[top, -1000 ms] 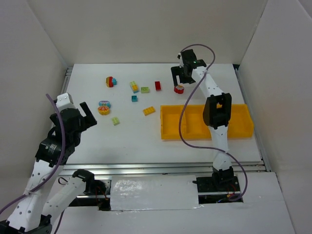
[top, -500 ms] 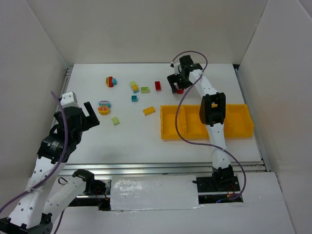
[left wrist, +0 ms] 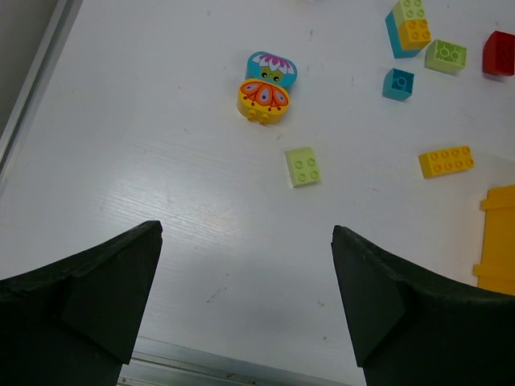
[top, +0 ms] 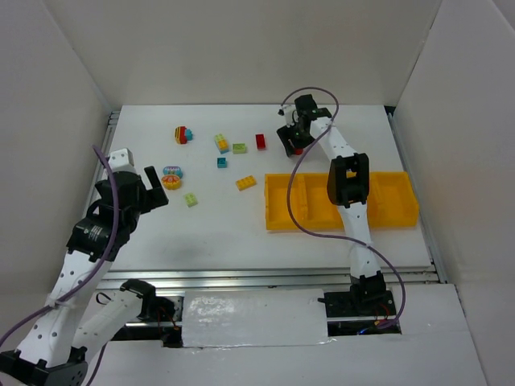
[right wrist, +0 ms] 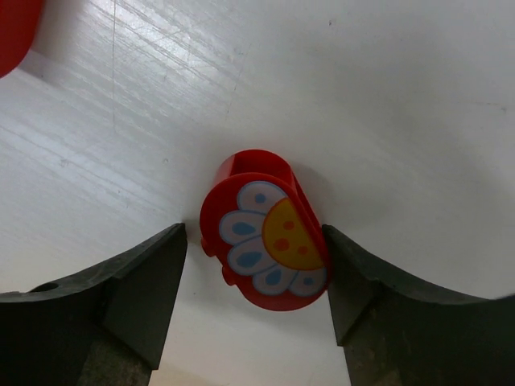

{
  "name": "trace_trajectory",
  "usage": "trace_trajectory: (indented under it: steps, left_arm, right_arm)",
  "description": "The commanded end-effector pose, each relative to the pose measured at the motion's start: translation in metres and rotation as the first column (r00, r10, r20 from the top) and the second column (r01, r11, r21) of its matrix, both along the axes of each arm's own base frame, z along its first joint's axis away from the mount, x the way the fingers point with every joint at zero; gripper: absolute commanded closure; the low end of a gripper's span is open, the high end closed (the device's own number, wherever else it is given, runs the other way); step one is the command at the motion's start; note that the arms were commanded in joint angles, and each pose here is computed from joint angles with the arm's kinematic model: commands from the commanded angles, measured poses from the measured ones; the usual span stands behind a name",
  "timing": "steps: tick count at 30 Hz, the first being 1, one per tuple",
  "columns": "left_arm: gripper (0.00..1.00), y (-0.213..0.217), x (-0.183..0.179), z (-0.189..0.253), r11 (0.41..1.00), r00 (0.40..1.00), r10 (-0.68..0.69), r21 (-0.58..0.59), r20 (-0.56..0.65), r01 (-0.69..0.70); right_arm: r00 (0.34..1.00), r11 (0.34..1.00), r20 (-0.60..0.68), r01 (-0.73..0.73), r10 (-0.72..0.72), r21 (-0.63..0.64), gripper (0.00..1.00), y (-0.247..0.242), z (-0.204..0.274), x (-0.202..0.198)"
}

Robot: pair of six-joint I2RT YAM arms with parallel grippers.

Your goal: Sort the legos into containers by color

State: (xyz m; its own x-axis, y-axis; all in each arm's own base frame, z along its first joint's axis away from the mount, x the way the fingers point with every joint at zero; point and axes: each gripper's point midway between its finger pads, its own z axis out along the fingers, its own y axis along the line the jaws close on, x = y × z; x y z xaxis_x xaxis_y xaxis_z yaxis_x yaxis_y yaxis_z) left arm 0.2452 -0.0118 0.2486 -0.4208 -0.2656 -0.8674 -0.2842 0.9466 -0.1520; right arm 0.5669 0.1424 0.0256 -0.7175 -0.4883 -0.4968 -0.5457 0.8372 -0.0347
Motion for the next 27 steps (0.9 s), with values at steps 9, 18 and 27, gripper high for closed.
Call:
trace_trajectory:
  steps: [9, 18, 27]
  left_arm:
    - [0.00, -0.005, 0.009, -0.001, 1.000, 1.000, -0.030, 0.002, 0.005, 0.030]
    - [0.00, -0.005, 0.009, 0.000, 1.000, 1.000, -0.031, 0.000, 0.006, 0.031]
    - [0.01, -0.008, 0.006, 0.007, 0.998, 0.998, -0.054, -0.020, 0.039, 0.055]
  right_arm:
    - [0.981, 0.998, 0.187, -0.053, 0.044, 0.041, 0.89, 0.021, 0.050, 0.026]
    - [0.787, 0.922, 0.496, 0.236, -0.367, 0.307, 0.98, 0.007, 0.246, 0.030]
    - [0.736, 0.763, 0.263, 0.501, -0.624, 0.408, 0.96, -0.056, 0.256, -0.084]
